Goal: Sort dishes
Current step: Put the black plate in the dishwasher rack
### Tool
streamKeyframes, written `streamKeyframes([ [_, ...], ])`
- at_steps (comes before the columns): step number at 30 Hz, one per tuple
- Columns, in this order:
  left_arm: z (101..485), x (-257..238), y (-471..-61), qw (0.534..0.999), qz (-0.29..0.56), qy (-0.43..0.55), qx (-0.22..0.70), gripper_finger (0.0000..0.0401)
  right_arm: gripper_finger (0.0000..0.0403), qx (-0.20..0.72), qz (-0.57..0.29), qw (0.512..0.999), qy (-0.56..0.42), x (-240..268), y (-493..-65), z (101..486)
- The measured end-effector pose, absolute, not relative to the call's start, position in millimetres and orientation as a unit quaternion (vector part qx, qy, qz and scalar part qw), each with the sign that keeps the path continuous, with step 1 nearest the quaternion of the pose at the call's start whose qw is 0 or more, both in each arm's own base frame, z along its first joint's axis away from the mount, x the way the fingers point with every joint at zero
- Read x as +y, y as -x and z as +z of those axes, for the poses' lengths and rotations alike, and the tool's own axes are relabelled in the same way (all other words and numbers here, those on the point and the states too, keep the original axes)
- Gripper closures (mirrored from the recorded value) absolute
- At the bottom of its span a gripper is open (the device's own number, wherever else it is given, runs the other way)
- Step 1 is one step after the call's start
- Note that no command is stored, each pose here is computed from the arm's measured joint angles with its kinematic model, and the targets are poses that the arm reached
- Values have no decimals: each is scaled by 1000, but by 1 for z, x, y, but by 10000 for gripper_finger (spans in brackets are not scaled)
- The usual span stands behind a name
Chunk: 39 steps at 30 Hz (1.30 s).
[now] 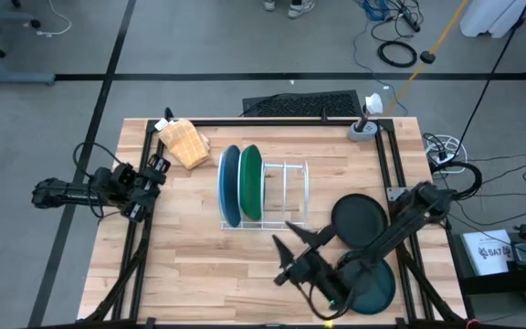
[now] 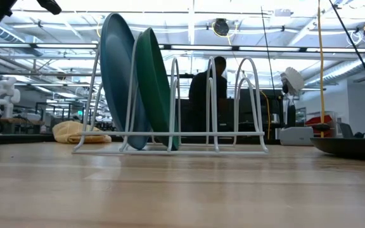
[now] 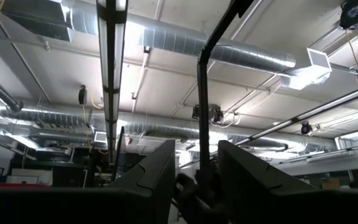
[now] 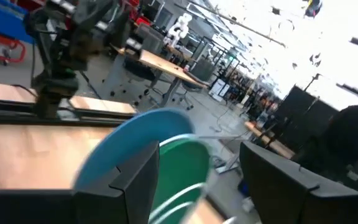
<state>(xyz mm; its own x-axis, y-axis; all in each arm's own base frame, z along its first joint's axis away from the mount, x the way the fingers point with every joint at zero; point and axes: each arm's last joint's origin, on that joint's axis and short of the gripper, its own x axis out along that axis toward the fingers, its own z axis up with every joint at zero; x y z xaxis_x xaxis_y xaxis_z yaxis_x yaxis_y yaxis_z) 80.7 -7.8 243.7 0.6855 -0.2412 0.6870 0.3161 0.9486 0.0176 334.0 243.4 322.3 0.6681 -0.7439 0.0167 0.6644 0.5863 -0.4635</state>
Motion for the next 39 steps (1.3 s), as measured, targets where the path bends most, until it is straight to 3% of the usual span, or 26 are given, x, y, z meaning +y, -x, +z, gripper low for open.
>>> streamKeyframes([
  [9, 244, -8, -81, 918, -138, 27, -371, 269, 188, 83, -351, 887, 288, 194, -280, 414],
  [12, 243, -8, -82, 920, -132, 16, -367, 269, 188, 54, -280, 910, 300, 182, -260, 430],
  [16, 242, -7, -83, 925, -112, 13, -363, 269, 188, 25, -114, 963, 243, 155, -237, 441],
  [18, 241, -6, -83, 927, -101, 15, -360, 269, 188, 38, -83, 972, 217, 138, -232, 442],
  [24, 239, -4, -86, 937, -58, 2, -345, 269, 188, 92, -63, 979, 168, 92, -207, 428],
  [29, 233, -3, -91, 950, -43, -1, -311, 269, 188, 111, -81, 984, 112, 62, -166, 386],
  [34, 228, -3, -94, 959, -42, 1, -281, 269, 188, 98, -107, 987, -66, 39, -122, 336],
  [39, 223, -3, -97, 967, -43, 2, -251, 269, 188, 159, -123, 965, -170, 41, -124, 283],
])
